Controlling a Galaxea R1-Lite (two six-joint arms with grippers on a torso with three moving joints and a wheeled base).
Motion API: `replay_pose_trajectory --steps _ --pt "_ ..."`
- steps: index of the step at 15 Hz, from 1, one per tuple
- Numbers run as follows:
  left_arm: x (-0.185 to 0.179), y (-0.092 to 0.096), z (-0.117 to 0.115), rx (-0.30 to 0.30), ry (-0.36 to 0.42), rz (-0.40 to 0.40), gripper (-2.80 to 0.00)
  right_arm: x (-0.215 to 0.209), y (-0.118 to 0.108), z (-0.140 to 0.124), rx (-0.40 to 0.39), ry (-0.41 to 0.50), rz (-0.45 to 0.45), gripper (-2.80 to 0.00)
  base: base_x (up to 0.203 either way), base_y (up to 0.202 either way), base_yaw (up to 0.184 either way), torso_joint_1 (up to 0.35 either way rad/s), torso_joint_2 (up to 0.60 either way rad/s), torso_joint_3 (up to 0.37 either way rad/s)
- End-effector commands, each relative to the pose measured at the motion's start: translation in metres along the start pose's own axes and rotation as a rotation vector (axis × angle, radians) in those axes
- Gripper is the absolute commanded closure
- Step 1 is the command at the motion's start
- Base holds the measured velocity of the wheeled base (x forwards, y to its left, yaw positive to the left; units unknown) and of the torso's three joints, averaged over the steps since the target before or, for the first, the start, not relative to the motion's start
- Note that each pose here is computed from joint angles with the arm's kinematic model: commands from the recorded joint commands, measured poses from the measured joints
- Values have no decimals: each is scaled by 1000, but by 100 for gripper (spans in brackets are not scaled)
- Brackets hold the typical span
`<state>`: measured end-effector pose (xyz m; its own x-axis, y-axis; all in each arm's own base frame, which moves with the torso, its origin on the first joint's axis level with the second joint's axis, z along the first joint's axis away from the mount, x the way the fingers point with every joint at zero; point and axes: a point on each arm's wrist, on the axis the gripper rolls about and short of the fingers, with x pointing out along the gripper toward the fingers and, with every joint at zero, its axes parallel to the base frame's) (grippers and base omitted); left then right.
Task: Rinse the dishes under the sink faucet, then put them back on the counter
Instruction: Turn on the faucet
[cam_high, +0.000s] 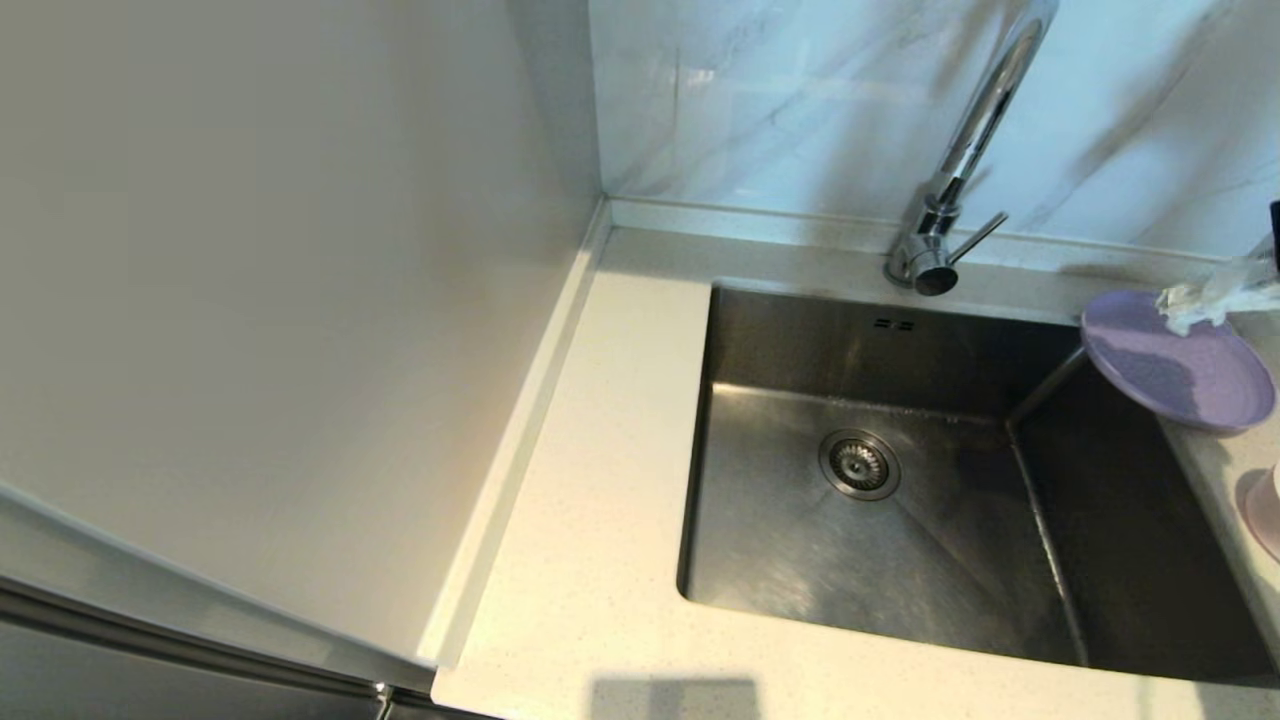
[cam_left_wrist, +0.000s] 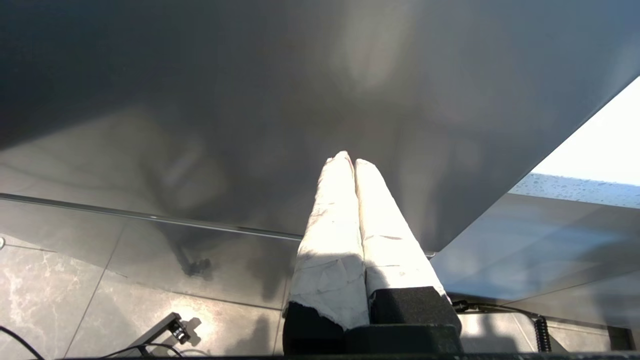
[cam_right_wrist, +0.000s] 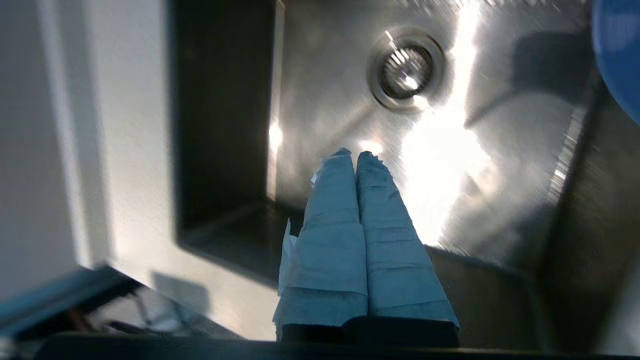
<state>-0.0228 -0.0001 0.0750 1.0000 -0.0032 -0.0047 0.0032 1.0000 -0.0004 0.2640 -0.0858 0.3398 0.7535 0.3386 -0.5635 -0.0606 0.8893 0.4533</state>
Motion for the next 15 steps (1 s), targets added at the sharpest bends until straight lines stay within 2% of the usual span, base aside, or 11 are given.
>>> replay_pose_trajectory --steps 1,2,4,5,6,8,12,15 --pt "0 0 0 -1 0 0 0 8 -11 20 209 -107 107 0 0 0 0 0 0 0" --pt "0 0 0 -1 0 0 0 10 -15 34 329 -193 161 0 0 0 0 0 0 0" --pt "0 0 0 -1 0 0 0 7 -26 62 520 -350 284 0 0 0 0 0 0 0" --pt "0 0 0 -1 0 -1 0 6 -39 69 593 -380 322 0 0 0 0 0 0 0" --pt "0 0 0 -1 0 0 0 3 -55 70 639 -366 353 0 0 0 0 0 0 0" --pt "0 0 0 -1 0 0 0 7 -70 65 707 -309 387 0 0 0 0 0 0 0" --pt "0 0 0 -1 0 0 0 22 -83 69 631 -360 416 0 0 0 0 0 0 0" --pt "0 0 0 -1 0 -1 0 45 -80 65 528 -386 475 0 0 0 0 0 0 0"
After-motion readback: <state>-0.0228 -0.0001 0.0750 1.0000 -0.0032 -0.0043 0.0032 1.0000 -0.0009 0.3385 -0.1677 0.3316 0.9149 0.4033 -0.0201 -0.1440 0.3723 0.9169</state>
